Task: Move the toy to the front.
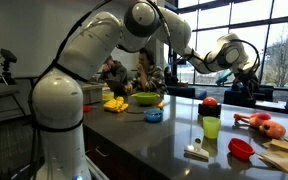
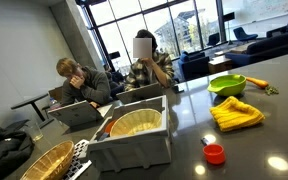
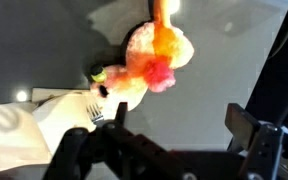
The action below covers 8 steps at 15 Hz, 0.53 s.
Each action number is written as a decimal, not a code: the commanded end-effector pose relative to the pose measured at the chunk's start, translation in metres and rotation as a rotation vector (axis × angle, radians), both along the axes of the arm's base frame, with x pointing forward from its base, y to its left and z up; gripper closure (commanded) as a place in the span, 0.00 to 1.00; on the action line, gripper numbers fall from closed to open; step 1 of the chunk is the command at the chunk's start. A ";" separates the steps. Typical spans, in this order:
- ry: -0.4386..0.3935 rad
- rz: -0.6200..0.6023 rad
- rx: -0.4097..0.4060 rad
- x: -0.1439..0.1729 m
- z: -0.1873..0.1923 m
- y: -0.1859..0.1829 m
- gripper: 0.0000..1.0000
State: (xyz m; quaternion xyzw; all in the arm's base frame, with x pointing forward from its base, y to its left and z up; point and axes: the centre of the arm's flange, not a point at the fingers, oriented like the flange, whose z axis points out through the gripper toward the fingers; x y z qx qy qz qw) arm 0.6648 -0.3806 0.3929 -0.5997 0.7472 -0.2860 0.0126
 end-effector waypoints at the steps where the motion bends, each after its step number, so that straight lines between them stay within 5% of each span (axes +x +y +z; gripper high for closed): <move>1: 0.018 -0.108 -0.022 0.012 -0.017 -0.020 0.00; 4: 0.051 -0.150 0.015 0.014 -0.028 -0.021 0.00; 8: 0.213 -0.160 0.107 0.013 -0.032 -0.015 0.00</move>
